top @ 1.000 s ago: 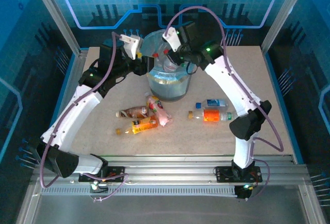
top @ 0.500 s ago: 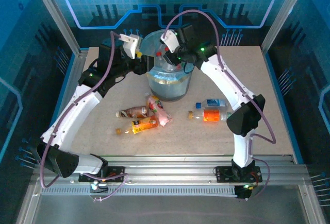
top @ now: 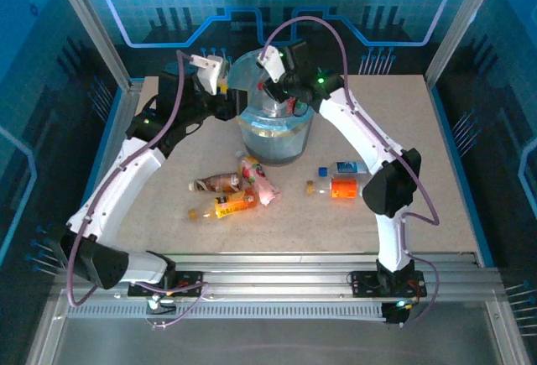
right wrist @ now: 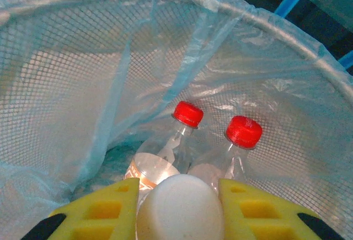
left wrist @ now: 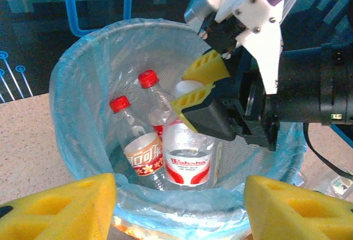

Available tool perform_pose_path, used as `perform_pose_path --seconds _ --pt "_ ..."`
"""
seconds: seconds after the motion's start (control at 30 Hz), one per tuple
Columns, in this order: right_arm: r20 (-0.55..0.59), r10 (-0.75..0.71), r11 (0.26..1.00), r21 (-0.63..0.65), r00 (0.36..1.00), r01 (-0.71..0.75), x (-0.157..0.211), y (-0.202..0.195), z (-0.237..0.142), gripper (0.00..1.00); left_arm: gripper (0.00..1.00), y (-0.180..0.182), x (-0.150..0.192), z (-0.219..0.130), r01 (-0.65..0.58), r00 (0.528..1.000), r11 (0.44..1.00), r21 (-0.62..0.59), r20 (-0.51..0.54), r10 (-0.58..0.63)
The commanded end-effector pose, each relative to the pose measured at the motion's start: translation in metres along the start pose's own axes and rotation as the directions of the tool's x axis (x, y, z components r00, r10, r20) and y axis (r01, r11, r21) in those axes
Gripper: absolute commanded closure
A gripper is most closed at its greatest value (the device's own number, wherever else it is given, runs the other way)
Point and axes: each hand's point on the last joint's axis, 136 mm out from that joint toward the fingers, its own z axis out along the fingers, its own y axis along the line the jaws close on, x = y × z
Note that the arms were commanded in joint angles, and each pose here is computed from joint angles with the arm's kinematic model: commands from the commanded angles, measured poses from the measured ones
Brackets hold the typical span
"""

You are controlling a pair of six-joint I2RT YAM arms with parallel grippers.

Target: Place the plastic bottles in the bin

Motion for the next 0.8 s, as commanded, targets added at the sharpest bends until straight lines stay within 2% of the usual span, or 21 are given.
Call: perform_pose_path --seconds 0.0,0.1,0.2,0.47,0.63,0.77 --pt "-0.132 -0.070 0.995 0.061 0.989 0.079 0.024 -0.012 0.007 0.78 0.37 0.002 -0.004 0.000 0.025 0.999 1.000 0.015 0.020 -0.026" --pt "-0.090 -0.110 0.989 0.091 0.990 0.118 0.002 -0.015 -0.004 0.79 0.37 0.002 -0.005 -0.001 0.024 0.999 1.000 0.015 0.023 -0.024" --pt "-0.082 -0.138 0.984 0.101 0.987 0.146 -0.005 -0.014 -0.008 0.78 0.36 0.004 -0.004 0.001 0.026 0.999 1.000 0.011 0.019 -0.027" --pt "-0.128 -0.065 0.998 0.007 0.990 0.067 0.039 0.004 0.019 0.73 0.36 0.005 -0.003 0.003 0.033 0.999 0.999 0.013 0.016 -0.033" --pt "-0.119 -0.027 1.000 -0.006 0.993 0.027 0.047 0.004 0.022 0.62 0.36 0.006 -0.003 0.002 0.033 0.999 0.999 0.011 0.018 -0.034" --pt "-0.100 -0.016 1.000 -0.009 0.995 0.015 0.040 0.002 0.013 0.48 0.36 0.005 -0.004 0.002 0.033 0.999 0.999 0.010 0.020 -0.033"
